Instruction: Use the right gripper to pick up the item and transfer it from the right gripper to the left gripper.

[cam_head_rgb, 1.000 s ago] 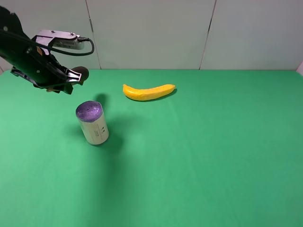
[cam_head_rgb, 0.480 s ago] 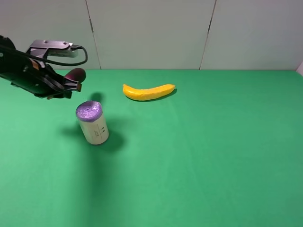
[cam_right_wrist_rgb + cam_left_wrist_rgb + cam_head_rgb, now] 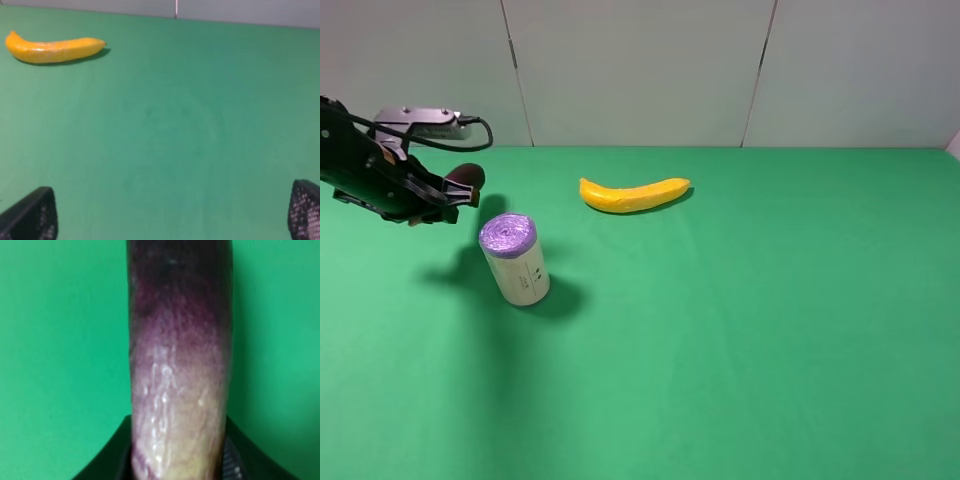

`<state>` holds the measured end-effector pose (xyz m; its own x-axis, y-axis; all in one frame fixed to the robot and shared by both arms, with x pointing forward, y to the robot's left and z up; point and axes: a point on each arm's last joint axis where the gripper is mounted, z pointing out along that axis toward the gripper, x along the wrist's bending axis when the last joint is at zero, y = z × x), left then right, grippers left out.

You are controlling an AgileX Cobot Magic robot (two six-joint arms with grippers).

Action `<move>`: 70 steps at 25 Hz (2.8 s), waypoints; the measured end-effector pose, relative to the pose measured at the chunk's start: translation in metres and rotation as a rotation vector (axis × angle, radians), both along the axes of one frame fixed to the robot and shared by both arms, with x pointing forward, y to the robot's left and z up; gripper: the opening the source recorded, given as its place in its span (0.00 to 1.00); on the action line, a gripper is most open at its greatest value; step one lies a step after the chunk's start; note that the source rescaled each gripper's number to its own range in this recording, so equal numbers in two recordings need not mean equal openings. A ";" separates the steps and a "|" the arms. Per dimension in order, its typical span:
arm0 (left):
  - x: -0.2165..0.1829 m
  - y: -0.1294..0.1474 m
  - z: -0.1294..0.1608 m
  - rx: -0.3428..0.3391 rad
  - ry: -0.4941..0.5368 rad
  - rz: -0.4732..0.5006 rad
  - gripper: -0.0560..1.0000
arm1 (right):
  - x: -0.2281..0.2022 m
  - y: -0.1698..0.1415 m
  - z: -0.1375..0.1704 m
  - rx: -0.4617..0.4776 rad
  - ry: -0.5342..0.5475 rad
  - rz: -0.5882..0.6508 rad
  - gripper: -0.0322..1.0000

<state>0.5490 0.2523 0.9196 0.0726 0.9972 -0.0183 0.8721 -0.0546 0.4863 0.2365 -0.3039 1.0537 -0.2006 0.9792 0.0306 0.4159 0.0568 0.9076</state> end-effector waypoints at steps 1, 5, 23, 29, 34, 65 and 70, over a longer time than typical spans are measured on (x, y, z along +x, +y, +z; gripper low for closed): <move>0.001 0.000 -0.002 0.000 0.003 -0.001 0.05 | 0.000 0.000 0.000 0.000 0.000 0.000 1.00; 0.002 -0.001 -0.003 -0.005 -0.015 -0.004 0.05 | 0.000 0.000 0.000 0.000 0.000 0.000 1.00; 0.003 -0.001 -0.003 -0.004 -0.020 -0.008 0.26 | 0.000 0.000 0.000 0.000 0.000 0.000 1.00; 0.001 0.000 -0.007 0.005 0.019 -0.005 0.92 | 0.000 0.000 0.000 0.000 0.000 0.000 1.00; -0.001 0.000 -0.010 0.012 0.046 -0.003 0.99 | 0.000 0.000 0.000 0.000 0.000 0.000 1.00; -0.042 0.013 0.105 0.056 0.083 0.051 1.00 | 0.000 0.000 0.000 0.000 0.000 0.000 1.00; -0.072 0.018 0.135 0.057 0.080 0.068 1.00 | 0.000 0.000 0.000 0.000 0.000 0.000 1.00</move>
<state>0.4774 0.2706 1.0546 0.0054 0.9994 0.0356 0.9105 -0.0196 0.4130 0.2365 -0.3039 1.0537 -0.2006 0.9792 0.0306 0.4160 0.0569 0.9076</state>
